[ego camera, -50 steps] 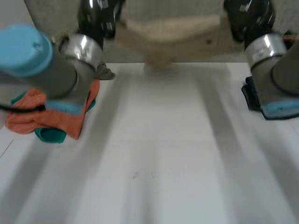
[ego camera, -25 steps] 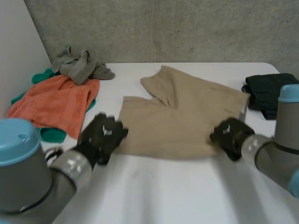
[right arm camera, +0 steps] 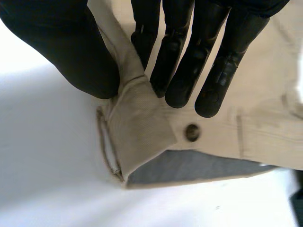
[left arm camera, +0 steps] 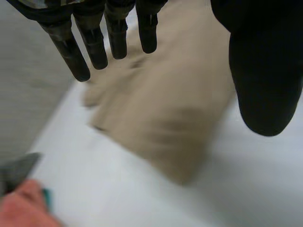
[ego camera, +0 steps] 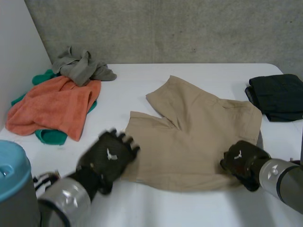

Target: Fold the laundry.

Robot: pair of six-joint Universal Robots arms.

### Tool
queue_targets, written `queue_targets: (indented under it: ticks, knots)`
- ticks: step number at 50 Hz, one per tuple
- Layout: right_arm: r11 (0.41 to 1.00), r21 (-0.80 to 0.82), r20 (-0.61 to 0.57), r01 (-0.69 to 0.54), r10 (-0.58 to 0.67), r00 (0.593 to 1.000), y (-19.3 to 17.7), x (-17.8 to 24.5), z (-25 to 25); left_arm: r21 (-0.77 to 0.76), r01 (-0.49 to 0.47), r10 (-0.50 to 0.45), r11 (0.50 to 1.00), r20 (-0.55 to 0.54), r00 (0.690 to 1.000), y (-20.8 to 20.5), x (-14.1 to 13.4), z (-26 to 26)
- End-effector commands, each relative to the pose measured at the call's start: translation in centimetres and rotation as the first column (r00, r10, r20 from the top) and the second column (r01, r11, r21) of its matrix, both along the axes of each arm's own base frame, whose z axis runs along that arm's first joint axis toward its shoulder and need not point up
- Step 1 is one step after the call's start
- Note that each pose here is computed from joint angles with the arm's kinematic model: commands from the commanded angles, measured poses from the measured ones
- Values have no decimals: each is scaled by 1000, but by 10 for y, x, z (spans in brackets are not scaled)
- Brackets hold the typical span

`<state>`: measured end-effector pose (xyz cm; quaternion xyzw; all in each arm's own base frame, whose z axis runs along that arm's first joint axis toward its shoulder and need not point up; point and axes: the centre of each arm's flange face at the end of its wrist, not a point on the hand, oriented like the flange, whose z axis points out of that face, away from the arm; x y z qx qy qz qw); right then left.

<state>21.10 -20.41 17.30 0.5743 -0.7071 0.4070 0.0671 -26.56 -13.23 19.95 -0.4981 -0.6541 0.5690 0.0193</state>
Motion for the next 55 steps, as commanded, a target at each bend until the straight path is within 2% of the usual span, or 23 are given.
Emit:
queue_targets:
  ticks: [1, 7, 17, 47, 51, 55]
  knots:
    - [993, -67, 145, 93, -83, 986, -18, 5, 6, -34, -72, 70, 997, -74, 995, -31, 1, -21]
    - [988, -89, 194, 127, -108, 975, -26, 6, 7, 52, -46, 50, 998, -74, 996, -41, -5, -44]
    - [982, -106, 242, 156, -127, 962, -32, 8, 3, 137, -67, 81, 988, -100, 992, -47, -8, -59]
    - [970, -124, 259, 210, -173, 950, -49, -1, -5, 156, -72, 87, 985, -89, 992, -61, -16, -75]
    - [969, -126, 258, 210, -173, 951, -50, -1, -5, 159, -85, 98, 984, -76, 992, -69, -18, -81]
    - [971, -122, 249, 205, -170, 954, -48, -1, -5, 134, -138, 145, 981, -49, 988, -70, -15, -77]
